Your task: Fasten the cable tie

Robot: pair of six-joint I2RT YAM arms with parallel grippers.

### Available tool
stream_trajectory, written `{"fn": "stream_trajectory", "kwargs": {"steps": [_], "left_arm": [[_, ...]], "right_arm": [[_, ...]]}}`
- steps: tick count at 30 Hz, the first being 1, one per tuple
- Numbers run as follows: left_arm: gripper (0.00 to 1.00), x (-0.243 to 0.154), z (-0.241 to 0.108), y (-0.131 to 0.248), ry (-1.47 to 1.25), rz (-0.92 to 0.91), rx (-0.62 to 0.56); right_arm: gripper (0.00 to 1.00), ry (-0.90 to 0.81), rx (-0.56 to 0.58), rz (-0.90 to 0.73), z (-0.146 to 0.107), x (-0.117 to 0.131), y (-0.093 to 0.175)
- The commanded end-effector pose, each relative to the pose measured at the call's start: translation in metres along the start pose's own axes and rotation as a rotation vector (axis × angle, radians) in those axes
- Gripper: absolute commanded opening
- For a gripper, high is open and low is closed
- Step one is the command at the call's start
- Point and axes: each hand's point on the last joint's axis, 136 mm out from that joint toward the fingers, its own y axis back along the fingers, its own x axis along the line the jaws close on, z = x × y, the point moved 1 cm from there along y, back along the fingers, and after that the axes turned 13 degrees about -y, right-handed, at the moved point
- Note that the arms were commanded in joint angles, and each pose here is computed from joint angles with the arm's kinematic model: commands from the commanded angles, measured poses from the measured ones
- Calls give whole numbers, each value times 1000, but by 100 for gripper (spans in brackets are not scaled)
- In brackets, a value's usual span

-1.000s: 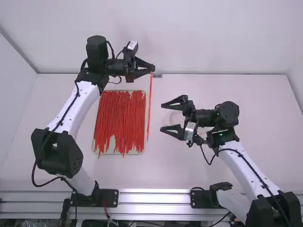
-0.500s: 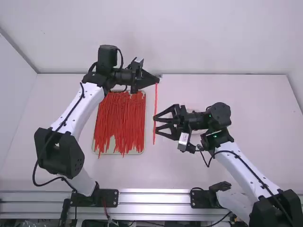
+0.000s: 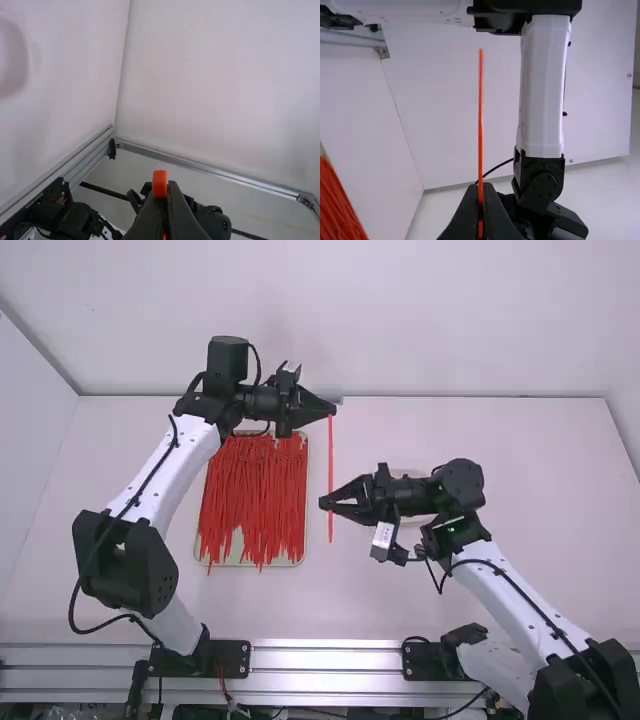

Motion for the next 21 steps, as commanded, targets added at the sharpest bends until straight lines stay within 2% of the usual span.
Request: {"fn": "stream_trajectory", "kwargs": {"steps": [1, 21], "left_arm": [[2, -3, -2, 0, -24, 5, -9], [2, -2, 1, 0, -32, 13, -26]], "right_arm": [[0, 29, -8, -5, 3, -11, -1], [0, 13, -5, -5, 2, -11, -1]]}}
